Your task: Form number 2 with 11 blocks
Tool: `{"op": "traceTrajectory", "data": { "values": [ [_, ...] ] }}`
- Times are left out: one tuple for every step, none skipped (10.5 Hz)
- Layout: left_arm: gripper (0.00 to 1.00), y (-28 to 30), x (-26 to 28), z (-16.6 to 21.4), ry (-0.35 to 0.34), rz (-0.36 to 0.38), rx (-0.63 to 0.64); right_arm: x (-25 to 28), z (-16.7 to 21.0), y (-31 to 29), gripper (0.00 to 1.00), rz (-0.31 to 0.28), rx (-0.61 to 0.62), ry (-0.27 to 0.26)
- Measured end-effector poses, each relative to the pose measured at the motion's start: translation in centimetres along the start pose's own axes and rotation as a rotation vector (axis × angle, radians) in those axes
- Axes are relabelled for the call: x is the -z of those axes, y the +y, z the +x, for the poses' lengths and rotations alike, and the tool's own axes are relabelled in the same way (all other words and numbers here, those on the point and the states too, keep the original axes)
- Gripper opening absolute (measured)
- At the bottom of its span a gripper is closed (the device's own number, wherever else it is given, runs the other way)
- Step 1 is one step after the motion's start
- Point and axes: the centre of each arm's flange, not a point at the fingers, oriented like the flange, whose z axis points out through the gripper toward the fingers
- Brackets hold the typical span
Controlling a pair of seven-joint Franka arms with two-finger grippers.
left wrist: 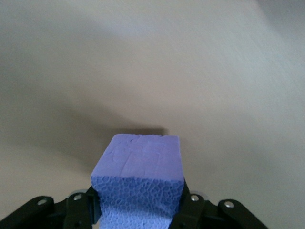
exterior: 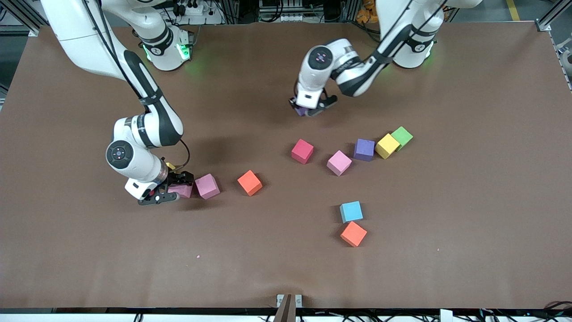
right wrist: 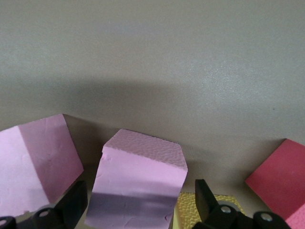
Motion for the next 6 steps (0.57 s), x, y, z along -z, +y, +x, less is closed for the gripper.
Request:
{"op": "traceTrajectory", "data": {
  "values": [
    [0.58, 0.9, 0.0, -1.8, 0.010, 0.002, -0.077, -0.1, 0.0, -0.1, 1.00, 0.000, -0.023, -0.002],
    [0.58, 1.2, -0.3, -3.3, 0.033, 0.023, -0.154, -0.3, 0.0, -0.4, 1.00, 0.000, -0.051, -0.004],
    [0.58, 1.2, -0.6, -3.9, 0.051, 0.041, -0.211, -0.5, -0.1, -0.6, 1.00, 0.000, -0.088, -0.008],
    [0.58, 1.2, -1.2, -3.8, 0.055, 0.056, -0.268, -0.8, -0.1, -0.6, 1.00, -0.001, -0.129, -0.011],
    [0.58, 1.2, -1.9, -3.8, 0.046, 0.068, -0.319, -1.0, -0.1, -0.5, 1.00, -0.002, -0.163, -0.014],
    [0.58, 1.3, -2.4, -3.7, 0.033, 0.075, -0.365, -1.0, -0.1, -0.4, 1.00, -0.003, -0.202, -0.014]
  ]
}}
